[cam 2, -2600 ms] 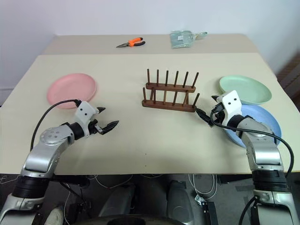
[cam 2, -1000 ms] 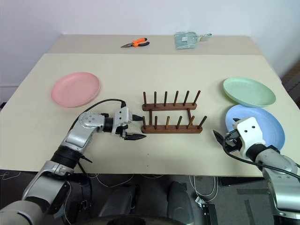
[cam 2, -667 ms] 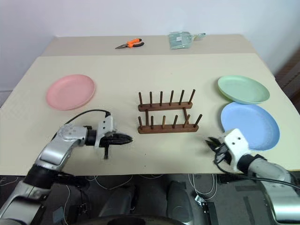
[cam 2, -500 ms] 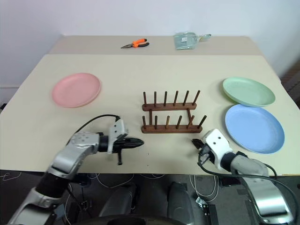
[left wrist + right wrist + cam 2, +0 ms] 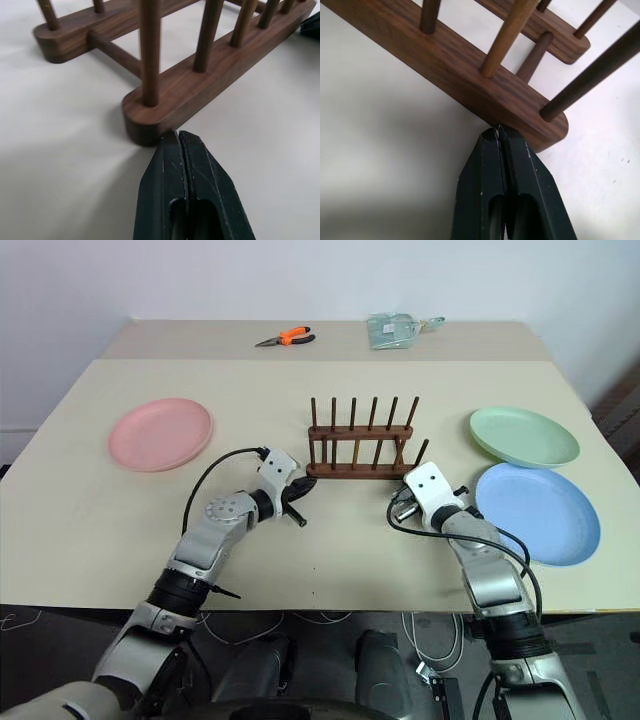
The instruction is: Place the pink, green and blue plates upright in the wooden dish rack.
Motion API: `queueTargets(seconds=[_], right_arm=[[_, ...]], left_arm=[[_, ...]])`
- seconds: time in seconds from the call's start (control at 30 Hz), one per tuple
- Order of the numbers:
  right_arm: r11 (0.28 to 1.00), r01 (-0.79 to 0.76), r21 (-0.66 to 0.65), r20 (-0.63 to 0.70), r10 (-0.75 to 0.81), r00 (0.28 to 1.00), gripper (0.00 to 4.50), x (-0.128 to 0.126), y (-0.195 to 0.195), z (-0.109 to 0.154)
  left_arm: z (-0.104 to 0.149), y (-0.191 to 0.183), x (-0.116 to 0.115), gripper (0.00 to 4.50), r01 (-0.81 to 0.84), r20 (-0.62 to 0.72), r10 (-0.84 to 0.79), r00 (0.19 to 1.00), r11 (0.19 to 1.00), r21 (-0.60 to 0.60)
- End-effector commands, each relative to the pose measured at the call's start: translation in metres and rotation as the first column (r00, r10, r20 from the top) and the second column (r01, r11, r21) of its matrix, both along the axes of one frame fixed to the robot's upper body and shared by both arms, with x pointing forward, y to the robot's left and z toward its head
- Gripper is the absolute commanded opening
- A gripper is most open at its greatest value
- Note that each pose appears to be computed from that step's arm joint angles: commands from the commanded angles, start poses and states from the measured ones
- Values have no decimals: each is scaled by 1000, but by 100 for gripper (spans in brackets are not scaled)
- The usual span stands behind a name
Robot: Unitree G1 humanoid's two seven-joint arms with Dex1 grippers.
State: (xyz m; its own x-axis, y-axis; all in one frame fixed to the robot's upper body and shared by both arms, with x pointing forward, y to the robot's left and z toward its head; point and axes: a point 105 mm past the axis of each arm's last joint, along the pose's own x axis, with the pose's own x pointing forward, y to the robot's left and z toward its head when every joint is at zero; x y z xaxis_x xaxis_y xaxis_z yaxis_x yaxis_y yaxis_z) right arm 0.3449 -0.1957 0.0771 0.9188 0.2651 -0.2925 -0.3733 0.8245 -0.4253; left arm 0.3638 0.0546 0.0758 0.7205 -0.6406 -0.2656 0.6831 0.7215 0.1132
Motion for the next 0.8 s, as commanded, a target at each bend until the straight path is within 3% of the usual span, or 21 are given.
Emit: queueTargets(seconds=[0.03,0.1,0.17,0.23,0.27,0.3,0.37,0.47,0.57,0.7,0.8], right_arm=[[998,-69,2,-3,69,998,84,-6,3,7],[985,-173,25,22,172,985,175,-16,18,19],[961,-272,54,55,269,962,285,-26,37,33],[943,-328,56,75,323,943,377,-32,50,40],[934,-352,56,78,348,934,421,-33,56,42],[928,-370,53,78,365,928,428,-34,61,41],[916,-398,46,77,394,916,428,-34,70,40],[900,-433,43,72,429,900,428,-32,81,37],[889,-456,41,78,453,888,428,-31,87,39],[883,-469,37,103,463,880,428,-28,90,45],[885,-464,29,117,458,881,428,-27,89,47]], left_arm=[[-8,33,0,24,-70,-27,71,997,997,16],[12,56,3,84,-127,7,127,992,990,-55],[46,93,17,189,-286,73,301,951,943,-170],[78,143,34,280,-512,118,556,823,815,-271],[90,174,39,326,-640,116,697,707,702,-313],[100,200,40,379,-733,104,800,591,586,-345],[113,239,33,379,-830,62,914,401,391,-398],[117,271,21,379,-880,-4,968,253,228,-417],[100,284,14,379,-911,-156,965,212,137,-389],[63,280,9,379,-931,-455,855,249,81,-357],[50,273,10,379,-924,-603,750,271,28,-381]])
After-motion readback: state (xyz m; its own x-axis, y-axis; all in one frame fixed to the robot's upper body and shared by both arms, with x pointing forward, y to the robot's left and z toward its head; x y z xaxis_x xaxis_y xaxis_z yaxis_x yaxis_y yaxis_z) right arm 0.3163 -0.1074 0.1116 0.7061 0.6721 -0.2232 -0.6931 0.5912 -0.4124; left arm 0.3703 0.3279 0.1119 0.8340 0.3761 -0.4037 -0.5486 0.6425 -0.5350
